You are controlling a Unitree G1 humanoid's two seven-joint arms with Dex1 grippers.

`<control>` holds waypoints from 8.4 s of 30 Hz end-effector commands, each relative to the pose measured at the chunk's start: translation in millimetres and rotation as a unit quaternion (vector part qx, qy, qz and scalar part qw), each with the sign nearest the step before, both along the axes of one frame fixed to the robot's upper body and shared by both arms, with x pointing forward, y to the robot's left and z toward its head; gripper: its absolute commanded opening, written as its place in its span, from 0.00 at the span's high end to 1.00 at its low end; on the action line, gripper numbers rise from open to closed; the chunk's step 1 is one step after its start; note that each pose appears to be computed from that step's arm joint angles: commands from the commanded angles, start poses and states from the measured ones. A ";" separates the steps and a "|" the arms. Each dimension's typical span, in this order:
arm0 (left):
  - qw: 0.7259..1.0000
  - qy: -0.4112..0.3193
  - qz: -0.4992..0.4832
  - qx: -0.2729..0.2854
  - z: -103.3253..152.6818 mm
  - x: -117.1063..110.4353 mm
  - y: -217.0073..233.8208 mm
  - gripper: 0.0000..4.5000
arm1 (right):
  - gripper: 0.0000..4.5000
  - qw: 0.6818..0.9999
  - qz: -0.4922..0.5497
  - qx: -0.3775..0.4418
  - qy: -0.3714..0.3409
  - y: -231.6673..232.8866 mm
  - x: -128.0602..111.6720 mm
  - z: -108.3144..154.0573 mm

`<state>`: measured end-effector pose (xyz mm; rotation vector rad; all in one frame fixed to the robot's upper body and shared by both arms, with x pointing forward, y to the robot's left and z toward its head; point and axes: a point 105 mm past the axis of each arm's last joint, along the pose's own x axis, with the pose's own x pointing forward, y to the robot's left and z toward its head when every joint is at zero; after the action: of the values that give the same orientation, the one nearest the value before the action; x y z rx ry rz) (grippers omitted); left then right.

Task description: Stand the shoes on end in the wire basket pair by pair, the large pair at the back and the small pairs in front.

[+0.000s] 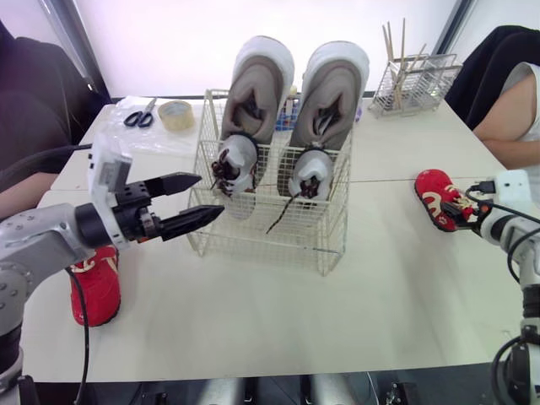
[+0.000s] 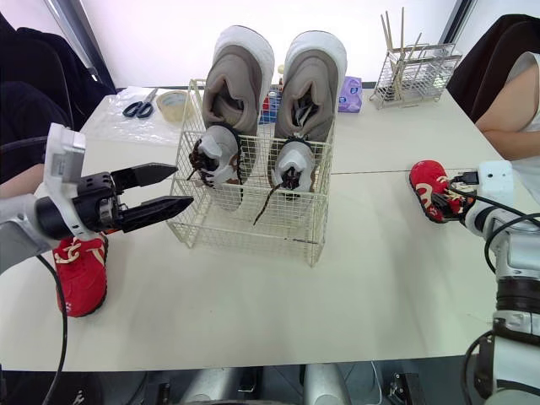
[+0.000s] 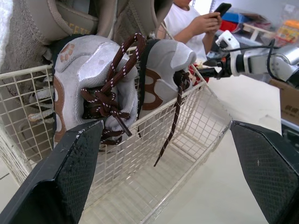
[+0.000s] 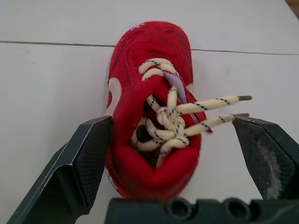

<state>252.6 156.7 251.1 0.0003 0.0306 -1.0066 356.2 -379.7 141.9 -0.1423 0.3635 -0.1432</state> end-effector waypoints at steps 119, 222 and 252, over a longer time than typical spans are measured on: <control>0.944 0.053 -0.141 -0.294 74.5 10.0 -50.1 0.94 | 0.91 0.576 0.630 0.424 -0.304 309.1 -90.5 247.9; 0.824 0.288 0.487 0.026 -84.4 -9.1 231.5 0.00 | 0.01 0.487 0.848 -0.046 -0.202 303.7 -98.6 219.8; 0.874 0.177 0.449 -0.065 -44.8 41.4 198.7 0.98 | 0.00 0.536 0.820 -0.063 -0.193 293.5 -98.5 223.9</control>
<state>294.5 358.7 157.0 -0.3420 0.4431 -0.0284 265.6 -84.2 352.2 -0.5117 -0.2951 1.7117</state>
